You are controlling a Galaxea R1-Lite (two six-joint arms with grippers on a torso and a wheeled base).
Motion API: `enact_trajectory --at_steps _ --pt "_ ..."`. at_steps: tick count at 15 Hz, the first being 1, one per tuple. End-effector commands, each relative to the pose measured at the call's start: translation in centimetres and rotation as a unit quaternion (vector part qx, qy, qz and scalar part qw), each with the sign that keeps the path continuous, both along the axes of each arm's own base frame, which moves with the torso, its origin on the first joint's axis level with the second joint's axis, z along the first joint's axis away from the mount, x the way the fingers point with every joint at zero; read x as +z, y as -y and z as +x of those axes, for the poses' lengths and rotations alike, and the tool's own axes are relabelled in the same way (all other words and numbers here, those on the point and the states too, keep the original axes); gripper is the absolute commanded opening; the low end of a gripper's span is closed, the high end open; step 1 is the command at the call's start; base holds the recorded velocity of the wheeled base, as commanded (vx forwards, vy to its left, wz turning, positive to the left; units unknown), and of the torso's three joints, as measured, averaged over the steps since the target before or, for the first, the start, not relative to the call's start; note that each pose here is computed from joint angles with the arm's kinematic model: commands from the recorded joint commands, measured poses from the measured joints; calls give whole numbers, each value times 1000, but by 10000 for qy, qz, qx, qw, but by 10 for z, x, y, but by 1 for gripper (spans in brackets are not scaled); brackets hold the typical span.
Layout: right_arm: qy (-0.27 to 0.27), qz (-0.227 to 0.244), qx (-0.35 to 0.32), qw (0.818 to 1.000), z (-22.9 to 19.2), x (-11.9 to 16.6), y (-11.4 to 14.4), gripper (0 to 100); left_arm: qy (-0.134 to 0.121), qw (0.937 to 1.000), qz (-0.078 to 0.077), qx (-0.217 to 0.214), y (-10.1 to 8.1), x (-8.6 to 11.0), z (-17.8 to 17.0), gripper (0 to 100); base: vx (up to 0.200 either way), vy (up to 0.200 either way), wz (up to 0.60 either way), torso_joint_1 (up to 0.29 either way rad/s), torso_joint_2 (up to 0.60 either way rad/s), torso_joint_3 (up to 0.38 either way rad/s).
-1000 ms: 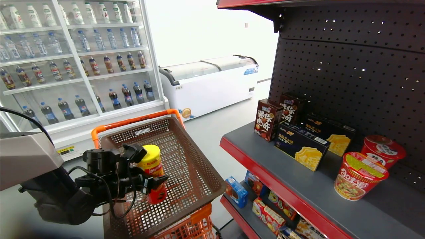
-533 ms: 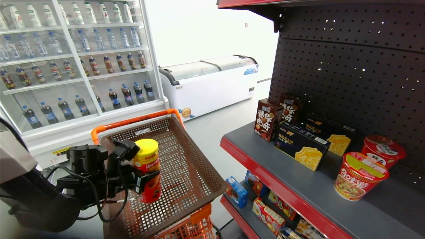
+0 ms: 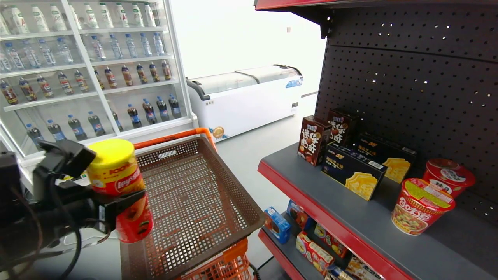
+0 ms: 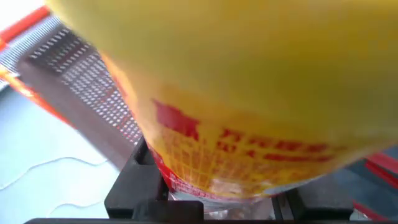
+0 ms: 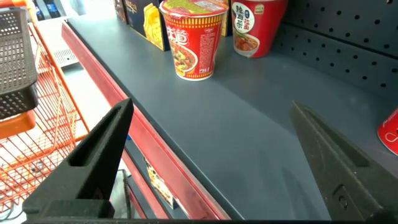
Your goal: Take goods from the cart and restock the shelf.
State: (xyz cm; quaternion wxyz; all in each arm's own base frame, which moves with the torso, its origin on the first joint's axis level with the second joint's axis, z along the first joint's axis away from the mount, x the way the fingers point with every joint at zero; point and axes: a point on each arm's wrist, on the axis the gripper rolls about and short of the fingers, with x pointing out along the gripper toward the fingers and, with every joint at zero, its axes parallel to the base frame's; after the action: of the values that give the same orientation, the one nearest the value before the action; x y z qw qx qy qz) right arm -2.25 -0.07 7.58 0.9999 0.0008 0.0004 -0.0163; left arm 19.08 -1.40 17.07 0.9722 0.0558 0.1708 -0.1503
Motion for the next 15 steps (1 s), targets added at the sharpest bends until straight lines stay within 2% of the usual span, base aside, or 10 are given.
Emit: enact_trajectory --at_steps 1,2,3,5,6,7,8,9,12,15 --pt "4 -1 2 10000 0 0 0 100 793 9968 -87 90 -4 20 -81 0 0 0 0 0 0 0" --pt "4 -1 -6 10000 0 0 0 100 838 9958 -335 118 -5 8 -100 0 0 0 0 0 0 0" --pt "4 -1 2 10000 0 0 0 100 939 9946 -414 134 -5 6 -109 0 0 0 0 0 0 0" --pt "4 -1 2 10000 0 0 0 100 1310 9904 -441 90 -6 1 -133 0 0 0 0 0 0 0" --pt "4 -1 2 10000 0 0 0 100 1310 9904 -441 90 -6 1 -133 0 0 0 0 0 0 0" --pt "4 -1 2 10000 0 0 0 100 1798 9825 -455 154 -8 -1 -157 0 0 0 0 0 0 0" --pt "-4 -16 25 10000 0 0 0 100 1890 9807 -452 204 -8 -3 -166 0 0 0 0 0 0 0" --pt "-12 -24 32 10000 0 0 0 100 1944 9792 -421 406 -10 -7 -176 0 0 0 0 0 0 0" --pt "4 -16 32 10000 0 0 0 100 2005 9775 -354 548 -10 -16 -196 0 0 0 -200 1 1 1" --pt "4 -16 32 10000 0 0 0 100 1800 9817 -320 536 -11 -30 -204 0 0 0 -600 4 2 5"
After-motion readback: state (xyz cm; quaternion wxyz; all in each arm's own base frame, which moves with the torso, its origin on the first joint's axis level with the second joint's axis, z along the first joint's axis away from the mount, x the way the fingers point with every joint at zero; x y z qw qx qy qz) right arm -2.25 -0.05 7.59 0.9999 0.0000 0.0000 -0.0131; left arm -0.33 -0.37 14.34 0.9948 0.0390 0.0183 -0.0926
